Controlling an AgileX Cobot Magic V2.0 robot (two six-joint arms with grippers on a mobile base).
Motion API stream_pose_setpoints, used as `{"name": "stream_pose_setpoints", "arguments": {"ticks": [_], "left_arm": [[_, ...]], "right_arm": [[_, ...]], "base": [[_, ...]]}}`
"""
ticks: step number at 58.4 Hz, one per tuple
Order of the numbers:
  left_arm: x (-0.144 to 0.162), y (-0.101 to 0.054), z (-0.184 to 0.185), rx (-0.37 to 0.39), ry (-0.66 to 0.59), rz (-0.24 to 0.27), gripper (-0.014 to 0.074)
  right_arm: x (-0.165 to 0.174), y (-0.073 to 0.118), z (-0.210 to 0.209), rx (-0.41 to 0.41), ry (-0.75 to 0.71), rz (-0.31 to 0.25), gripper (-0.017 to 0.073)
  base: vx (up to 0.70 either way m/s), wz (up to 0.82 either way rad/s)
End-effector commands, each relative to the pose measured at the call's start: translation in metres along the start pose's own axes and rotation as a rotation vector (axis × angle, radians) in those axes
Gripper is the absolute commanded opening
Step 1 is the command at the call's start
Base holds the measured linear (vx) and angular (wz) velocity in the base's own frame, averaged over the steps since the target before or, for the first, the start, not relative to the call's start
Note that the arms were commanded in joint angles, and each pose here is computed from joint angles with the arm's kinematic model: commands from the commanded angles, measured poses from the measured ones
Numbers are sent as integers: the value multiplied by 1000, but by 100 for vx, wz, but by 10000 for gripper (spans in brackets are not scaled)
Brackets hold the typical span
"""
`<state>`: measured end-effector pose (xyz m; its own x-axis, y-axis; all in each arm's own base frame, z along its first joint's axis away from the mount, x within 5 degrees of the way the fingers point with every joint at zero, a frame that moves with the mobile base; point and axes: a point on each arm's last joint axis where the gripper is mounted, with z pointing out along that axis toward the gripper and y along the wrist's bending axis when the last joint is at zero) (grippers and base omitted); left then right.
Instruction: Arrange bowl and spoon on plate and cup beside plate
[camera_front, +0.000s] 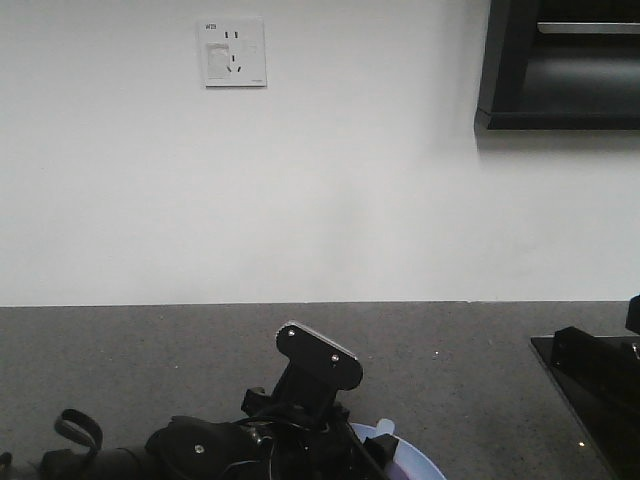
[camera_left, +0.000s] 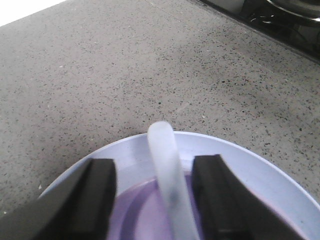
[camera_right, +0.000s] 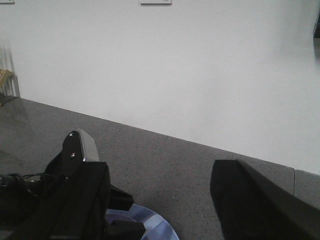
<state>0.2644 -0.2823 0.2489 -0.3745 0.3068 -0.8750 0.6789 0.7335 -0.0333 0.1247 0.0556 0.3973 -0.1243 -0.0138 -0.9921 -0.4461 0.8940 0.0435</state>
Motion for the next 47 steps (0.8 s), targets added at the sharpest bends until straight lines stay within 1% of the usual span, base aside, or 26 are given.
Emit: {"name": "stream_pose_setpoints", "arguments": {"ticks": [1,5,9,14,17,20,21,24,27,29,31,32,34,35,38,39,41,42,43,44,45,47], "left_arm": [[-25,0,-17,-6,-85,-6,556],[-30,2,-23,-29,-110,-8,575],[-40,6,-35,-74,-156,-14,573],[-56,15,-57,-167,-239,-17,566],[-65,20,-72,-215,-290,-27,559],[-74,23,-89,-245,-338,-30,547],[-77,24,-94,-250,-350,-24,542],[-86,24,-114,-258,-395,22,526],[-93,24,-131,-270,-426,98,502],[-97,25,-144,-284,-445,132,487],[-100,27,-156,-307,-460,143,472],[-101,29,-164,-320,-471,139,467],[-102,34,-178,-377,-471,132,456],[-102,36,-183,-394,-462,105,454],[-98,46,-204,-487,-415,73,453],[-96,49,-210,-518,-397,81,453],[-90,59,-226,-645,-345,137,453],[-88,63,-235,-701,-324,153,453],[-86,66,-241,-737,-311,145,453],[-82,70,-249,-784,-299,122,453],[-81,72,-254,-811,-294,107,453],[-75,79,-270,-890,-277,60,453]], "right_arm": [[-17,-3,-4,35,-111,-7,503],[-17,-3,-4,35,-111,-7,503],[-17,-3,-4,34,-111,-6,503],[-17,-3,-4,35,-111,-7,503],[-17,-3,-4,35,-111,-7,503],[-17,-3,-4,35,-111,-7,503],[-17,-3,-4,35,-111,-7,503],[-17,-3,-4,35,-111,-7,503],[-17,-3,-4,35,-111,-7,503],[-17,-3,-4,35,-111,-7,503],[-17,-3,-4,35,-111,-7,503],[-17,-3,-4,35,-111,-7,503],[-17,-3,-4,35,-111,-7,503],[-16,-3,-4,34,-110,-6,503],[-16,-3,-4,34,-109,-6,503],[-16,-3,-4,33,-108,-6,503],[-16,-3,-4,33,-106,-6,503],[-16,-3,-4,32,-105,-6,503],[-16,-3,-4,32,-105,-6,503],[-16,-2,-4,32,-104,-6,503],[-16,-2,-4,32,-103,-6,503],[-16,-2,-4,31,-100,-6,503]], "base": [[0,0],[0,0],[0,0],[0,0],[0,0],[0,0],[0,0],[0,0],[0,0],[0,0],[0,0],[0,0],[0,0],[0,0],[0,0],[0,0],[0,0],[0,0],[0,0],[0,0],[0,0],[0,0]]}}
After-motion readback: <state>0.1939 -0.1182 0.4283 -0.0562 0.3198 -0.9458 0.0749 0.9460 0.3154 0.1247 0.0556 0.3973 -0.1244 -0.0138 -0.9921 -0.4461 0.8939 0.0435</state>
